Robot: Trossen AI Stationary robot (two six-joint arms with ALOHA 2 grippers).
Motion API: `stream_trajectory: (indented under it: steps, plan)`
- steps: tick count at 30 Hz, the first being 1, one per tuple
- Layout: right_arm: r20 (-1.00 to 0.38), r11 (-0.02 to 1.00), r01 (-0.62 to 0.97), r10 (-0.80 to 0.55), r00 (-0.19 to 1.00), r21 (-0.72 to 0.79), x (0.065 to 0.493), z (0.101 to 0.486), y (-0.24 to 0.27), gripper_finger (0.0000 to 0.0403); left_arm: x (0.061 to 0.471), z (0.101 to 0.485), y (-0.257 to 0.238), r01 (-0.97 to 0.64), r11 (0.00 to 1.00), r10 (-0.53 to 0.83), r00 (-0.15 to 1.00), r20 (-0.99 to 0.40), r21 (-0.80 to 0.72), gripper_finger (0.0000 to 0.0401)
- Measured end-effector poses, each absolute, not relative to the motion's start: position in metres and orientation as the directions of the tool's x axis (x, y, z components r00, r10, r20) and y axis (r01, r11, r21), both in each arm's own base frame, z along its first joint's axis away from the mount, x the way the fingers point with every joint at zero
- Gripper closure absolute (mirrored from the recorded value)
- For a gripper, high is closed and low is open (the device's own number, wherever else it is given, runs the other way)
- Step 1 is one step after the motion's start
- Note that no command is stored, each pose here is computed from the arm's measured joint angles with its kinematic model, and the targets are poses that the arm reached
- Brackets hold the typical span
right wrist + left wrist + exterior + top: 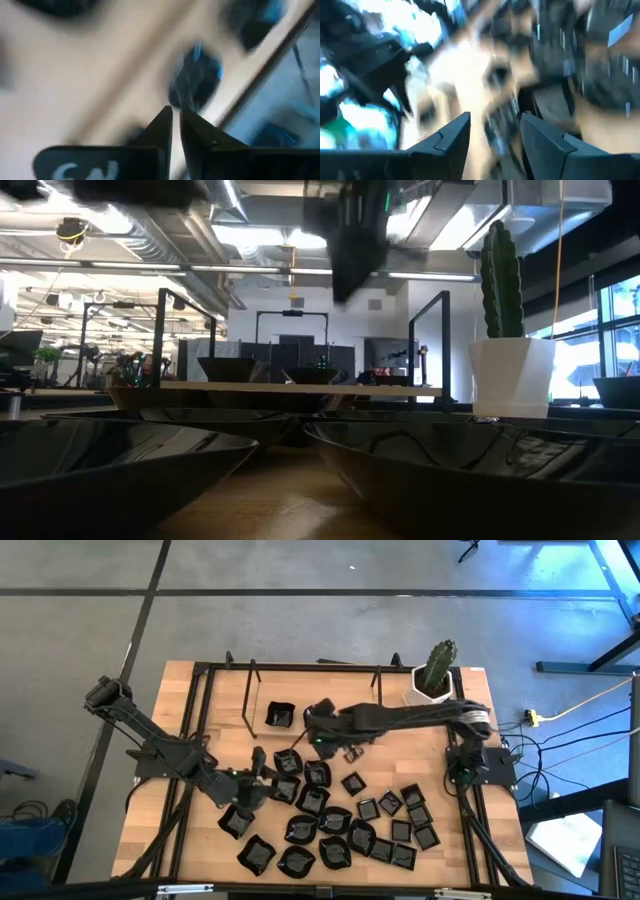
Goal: Pick & Place Mini shaped plates
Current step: Stack the square plate on the top of the square plate on the shelf
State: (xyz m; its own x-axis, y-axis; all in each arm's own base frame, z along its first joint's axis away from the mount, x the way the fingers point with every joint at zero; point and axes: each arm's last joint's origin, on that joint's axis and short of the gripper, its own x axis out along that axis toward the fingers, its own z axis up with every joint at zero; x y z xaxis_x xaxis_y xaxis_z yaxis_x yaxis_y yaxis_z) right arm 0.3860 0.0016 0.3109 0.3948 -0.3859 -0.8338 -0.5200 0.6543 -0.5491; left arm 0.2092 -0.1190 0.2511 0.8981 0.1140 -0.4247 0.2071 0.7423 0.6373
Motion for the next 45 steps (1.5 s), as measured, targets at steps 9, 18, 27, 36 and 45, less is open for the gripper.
stream_trajectory:
  steps: [9,18,27,36,45]
  plan:
    - [-0.710,0.914,-0.269,-0.029,0.703,-0.303,0.300,0.409,0.035,0.0396,0.208,0.288,-0.116,0.135,0.734,-0.001,0.980,-0.197,0.666,0.0259]
    - [-0.540,0.938,-0.247,0.079,0.838,-0.245,0.232,0.378,0.077,0.0397,0.218,0.278,-0.080,0.091,0.789,-0.057,0.996,-0.075,0.608,0.0349]
    - [-0.313,0.891,-0.313,0.210,0.926,-0.329,0.206,0.287,0.085,0.0399,0.213,0.280,-0.054,-0.042,0.892,0.068,0.997,-0.042,0.450,0.0397]
    - [-0.238,0.903,-0.285,0.215,0.947,-0.322,0.195,0.228,0.079,0.0387,0.215,0.276,-0.053,-0.034,0.890,0.074,0.995,-0.071,0.454,0.0397]
    - [-0.149,0.923,-0.258,0.223,0.963,-0.286,0.196,0.236,0.080,0.0397,0.214,0.272,-0.057,-0.009,0.885,0.064,0.993,-0.103,0.466,0.0397]
